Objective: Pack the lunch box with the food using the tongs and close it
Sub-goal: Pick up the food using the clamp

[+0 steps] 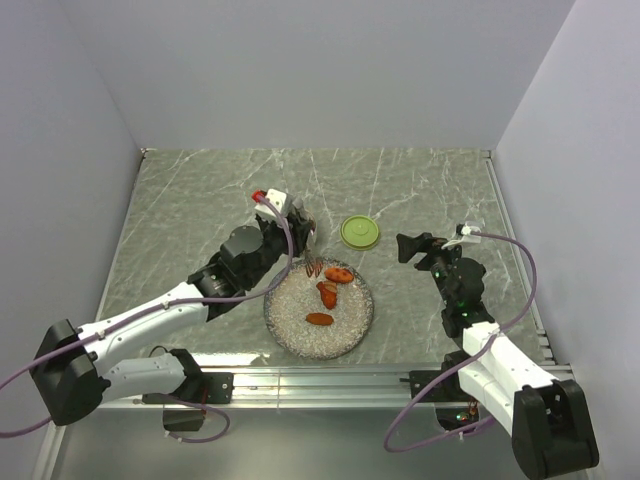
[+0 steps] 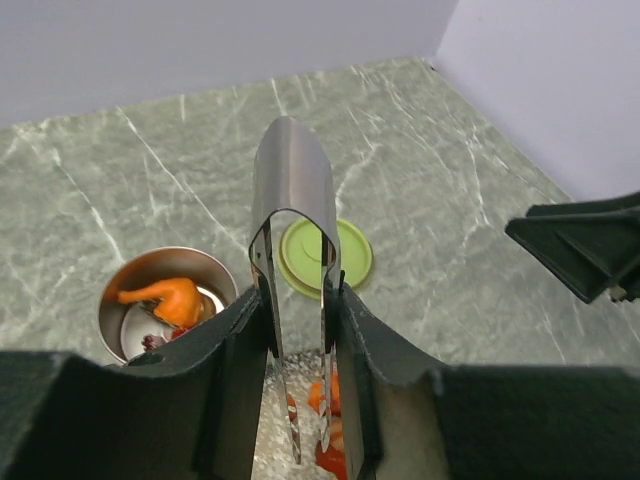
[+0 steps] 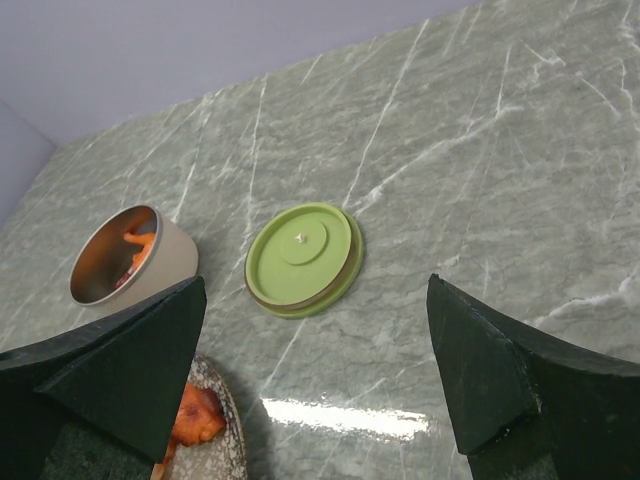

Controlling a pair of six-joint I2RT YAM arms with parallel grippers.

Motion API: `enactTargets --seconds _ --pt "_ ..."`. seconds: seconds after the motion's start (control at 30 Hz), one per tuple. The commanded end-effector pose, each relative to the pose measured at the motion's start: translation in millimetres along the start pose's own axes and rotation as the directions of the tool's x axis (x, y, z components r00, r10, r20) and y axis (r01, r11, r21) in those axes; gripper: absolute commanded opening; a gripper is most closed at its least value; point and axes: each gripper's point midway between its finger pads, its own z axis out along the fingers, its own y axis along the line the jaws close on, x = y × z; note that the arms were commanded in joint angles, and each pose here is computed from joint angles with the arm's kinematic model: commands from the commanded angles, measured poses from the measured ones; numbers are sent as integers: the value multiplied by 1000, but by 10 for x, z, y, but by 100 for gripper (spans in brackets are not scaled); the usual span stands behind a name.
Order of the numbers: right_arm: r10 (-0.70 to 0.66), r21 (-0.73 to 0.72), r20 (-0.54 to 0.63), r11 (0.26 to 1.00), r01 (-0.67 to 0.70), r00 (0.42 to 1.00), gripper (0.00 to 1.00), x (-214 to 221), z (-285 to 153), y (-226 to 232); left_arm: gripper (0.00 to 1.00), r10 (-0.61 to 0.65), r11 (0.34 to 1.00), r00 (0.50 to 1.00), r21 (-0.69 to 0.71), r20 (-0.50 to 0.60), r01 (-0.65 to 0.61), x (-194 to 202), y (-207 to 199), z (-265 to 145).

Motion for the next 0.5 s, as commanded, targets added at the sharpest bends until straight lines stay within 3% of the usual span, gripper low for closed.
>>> enactTargets --seconds 0.0,0.47 --pt "-1 -51 52 999 4 999 97 -190 50 139 36 -54 998 999 -15 5 54 7 -69 -24" --pt "-2 -79 27 997 4 1000 97 -153 142 190 38 -49 997 998 -56 -48 46 239 -153 -97"
